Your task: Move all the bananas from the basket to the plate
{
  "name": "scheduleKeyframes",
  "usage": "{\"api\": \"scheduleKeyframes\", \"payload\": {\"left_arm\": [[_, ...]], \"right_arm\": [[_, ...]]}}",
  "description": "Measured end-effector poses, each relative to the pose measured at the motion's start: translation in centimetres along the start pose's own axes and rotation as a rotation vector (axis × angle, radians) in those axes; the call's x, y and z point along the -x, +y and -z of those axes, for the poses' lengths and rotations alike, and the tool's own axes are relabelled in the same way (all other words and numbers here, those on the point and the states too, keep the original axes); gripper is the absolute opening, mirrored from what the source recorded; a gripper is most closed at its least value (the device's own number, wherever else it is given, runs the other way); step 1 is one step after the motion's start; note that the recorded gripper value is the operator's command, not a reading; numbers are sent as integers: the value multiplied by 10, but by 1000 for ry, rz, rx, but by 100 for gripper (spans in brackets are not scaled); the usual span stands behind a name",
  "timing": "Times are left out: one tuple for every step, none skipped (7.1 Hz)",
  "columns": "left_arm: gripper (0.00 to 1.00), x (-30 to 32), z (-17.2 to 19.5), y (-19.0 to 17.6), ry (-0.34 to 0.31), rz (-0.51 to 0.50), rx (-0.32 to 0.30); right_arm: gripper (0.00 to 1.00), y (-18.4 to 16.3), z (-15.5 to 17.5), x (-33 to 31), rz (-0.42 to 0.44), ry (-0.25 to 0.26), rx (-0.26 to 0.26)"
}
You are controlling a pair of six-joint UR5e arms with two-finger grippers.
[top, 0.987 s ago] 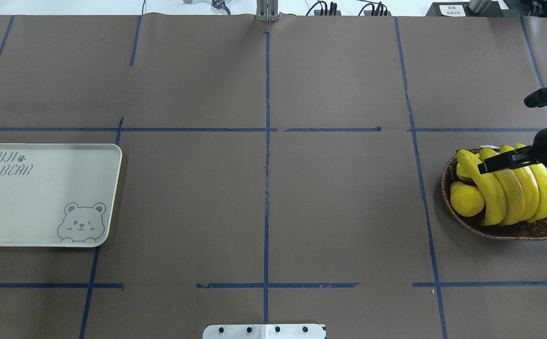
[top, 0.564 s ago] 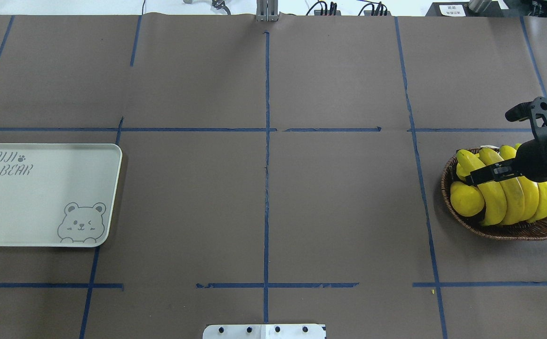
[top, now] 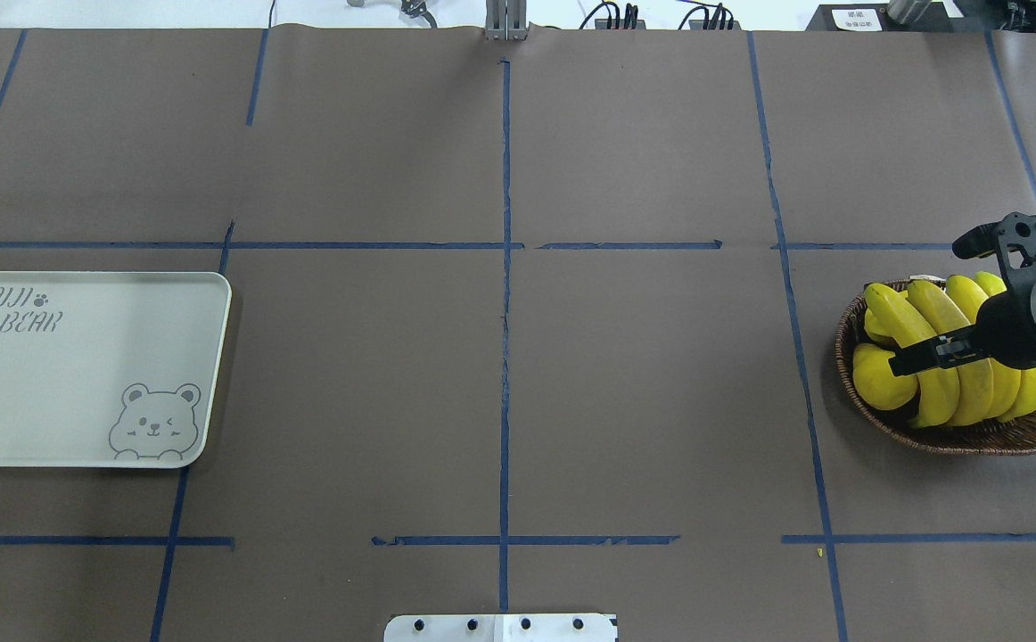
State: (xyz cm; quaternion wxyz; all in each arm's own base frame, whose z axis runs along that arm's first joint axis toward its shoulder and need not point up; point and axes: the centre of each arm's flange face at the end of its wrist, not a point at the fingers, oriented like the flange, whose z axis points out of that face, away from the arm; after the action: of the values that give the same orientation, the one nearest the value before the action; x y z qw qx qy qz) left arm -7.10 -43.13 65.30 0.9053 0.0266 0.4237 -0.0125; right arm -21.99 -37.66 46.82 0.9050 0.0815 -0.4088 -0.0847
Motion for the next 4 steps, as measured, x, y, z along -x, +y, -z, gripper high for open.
{"api": "scheduleKeyframes", "payload": {"left_arm": [[100, 0, 0, 0, 0, 0, 0], [100, 0, 0, 0, 0, 0, 0], [100, 0, 0, 0, 0, 0, 0], [100, 0, 0, 0, 0, -1, 0]], "right_arm": [[80, 3, -2, -4, -3, 6, 7], [80, 5, -4, -7, -8, 12, 13], [80, 6, -6, -9, -10, 15, 17], [76, 6, -7, -9, -10, 16, 19]]}}
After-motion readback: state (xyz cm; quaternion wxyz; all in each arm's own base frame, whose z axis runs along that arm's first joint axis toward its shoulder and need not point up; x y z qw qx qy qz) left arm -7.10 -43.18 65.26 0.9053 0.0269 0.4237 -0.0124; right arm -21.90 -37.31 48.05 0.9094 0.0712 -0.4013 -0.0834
